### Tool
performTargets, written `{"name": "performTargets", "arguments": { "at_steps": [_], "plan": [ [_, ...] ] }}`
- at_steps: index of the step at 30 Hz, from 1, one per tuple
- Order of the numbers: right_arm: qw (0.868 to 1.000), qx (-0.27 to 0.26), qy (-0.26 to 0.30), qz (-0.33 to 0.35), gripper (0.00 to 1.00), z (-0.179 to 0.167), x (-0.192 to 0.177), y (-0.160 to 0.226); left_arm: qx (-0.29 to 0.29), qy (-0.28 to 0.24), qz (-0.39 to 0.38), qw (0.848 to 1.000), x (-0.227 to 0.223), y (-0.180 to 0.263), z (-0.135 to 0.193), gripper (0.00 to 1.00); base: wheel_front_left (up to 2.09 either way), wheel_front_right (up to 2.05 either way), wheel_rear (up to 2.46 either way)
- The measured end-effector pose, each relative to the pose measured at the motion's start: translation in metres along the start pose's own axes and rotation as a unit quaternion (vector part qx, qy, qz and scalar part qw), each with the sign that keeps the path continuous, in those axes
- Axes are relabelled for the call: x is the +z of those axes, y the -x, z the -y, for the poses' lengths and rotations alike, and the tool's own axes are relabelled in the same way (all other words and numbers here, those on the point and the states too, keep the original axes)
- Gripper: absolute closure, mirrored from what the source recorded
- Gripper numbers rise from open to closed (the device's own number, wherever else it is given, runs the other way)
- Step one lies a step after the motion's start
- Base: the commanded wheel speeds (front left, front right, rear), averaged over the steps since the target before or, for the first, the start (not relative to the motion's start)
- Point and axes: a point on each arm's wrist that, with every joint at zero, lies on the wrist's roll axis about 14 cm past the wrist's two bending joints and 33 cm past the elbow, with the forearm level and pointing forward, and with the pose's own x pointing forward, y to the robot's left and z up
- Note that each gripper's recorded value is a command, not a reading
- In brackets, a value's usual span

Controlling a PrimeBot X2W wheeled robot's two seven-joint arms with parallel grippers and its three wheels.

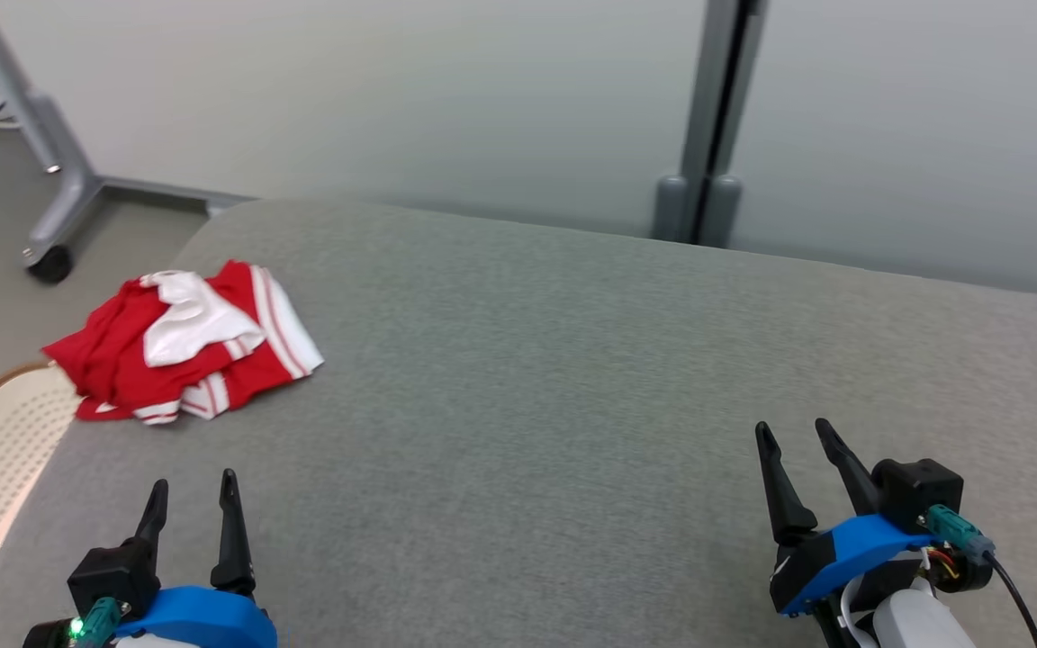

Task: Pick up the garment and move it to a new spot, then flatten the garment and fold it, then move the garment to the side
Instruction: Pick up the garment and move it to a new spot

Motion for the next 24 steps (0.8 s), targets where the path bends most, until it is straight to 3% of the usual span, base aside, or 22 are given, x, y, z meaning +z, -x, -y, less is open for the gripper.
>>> {"name": "performTargets", "arguments": {
  "at_steps": [12,24],
  "plan": [
    [0.994,0.107,-0.002,-0.031,0.0,-0.076,-0.021,-0.032,0.128,0.015,-0.004,0.992,-0.006,0.047,-0.081,0.0,0.0,0.0,0.0],
    [0.985,0.165,-0.005,-0.057,0.0,-0.119,-0.039,-0.046,0.183,0.014,-0.019,0.983,-0.015,0.08,-0.11,0.0,0.0,0.0,0.0]
  ]
}}
